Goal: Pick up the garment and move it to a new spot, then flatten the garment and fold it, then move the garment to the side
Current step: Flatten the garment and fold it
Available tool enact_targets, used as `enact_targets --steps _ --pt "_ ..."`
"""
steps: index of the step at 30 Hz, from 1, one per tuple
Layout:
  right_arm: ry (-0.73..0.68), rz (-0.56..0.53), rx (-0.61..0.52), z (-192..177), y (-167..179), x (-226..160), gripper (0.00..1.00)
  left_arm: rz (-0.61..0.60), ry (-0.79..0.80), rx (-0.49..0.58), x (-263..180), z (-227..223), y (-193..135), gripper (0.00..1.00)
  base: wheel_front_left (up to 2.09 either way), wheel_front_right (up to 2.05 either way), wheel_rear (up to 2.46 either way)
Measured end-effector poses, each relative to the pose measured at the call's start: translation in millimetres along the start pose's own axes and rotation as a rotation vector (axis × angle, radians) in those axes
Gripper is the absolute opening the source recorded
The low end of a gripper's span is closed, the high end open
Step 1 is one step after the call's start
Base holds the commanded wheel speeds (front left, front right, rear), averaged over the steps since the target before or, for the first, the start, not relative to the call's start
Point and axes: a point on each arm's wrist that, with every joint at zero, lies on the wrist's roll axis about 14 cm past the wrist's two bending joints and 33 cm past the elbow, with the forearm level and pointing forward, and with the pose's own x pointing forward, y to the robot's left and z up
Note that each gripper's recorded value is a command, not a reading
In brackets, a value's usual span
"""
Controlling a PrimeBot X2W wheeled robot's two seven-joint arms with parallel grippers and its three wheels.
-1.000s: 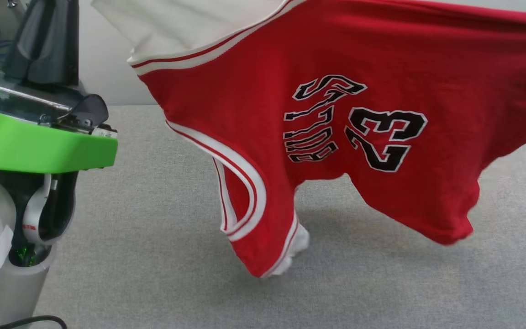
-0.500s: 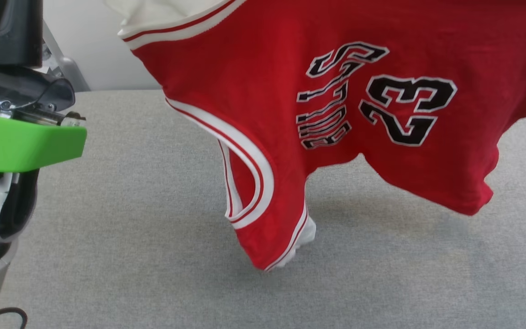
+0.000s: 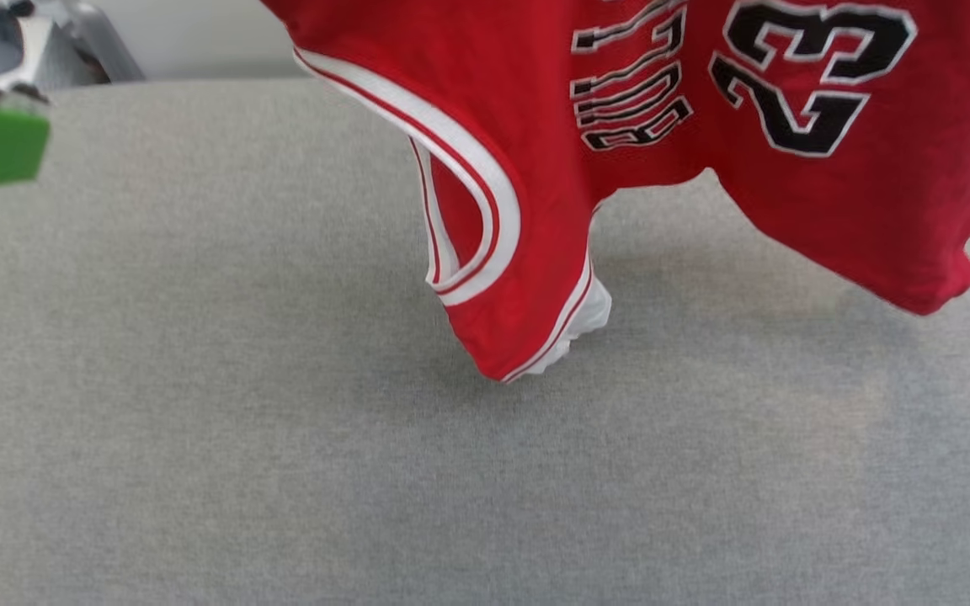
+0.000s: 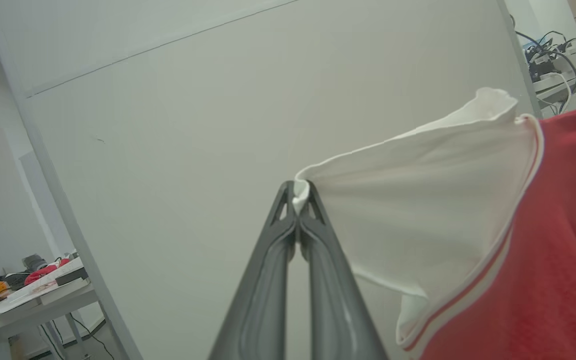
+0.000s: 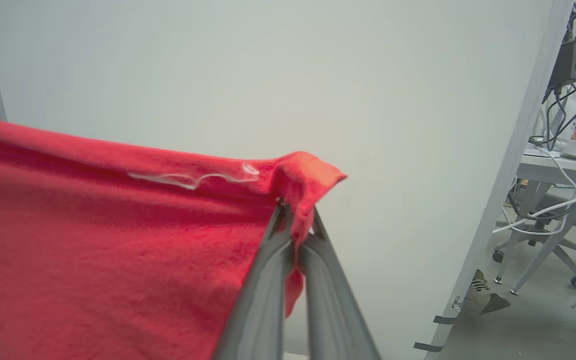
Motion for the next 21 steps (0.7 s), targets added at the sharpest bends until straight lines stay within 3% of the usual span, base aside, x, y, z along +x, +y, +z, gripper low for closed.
enact_targets --steps 11,14,17,21 --pt "0.016 -0.008 -0.065 -52.4 -1.2 92.8 0.0 -0.03 0.067 0.1 74.5 -80.0 31.3 0.0 0.0 0.0 0.0" --pt "0.019 -0.008 -0.073 -71.8 2.0 120.6 0.0 -0.003 0.069 0.136 99.0 -100.5 46.7 0.0 0.0 0.0 0.0" --pt "0.0 -0.01 -0.092 -92.7 9.1 155.9 0.0 0.066 0.018 0.092 132.0 -121.8 66.8 0.0 0.0 0.0 0.0" --pt "-0.017 -0.015 -0.086 -116.9 16.5 183.1 0.0 0.11 0.002 0.16 154.1 -148.6 83.6 0.0 0.0 0.0 0.0"
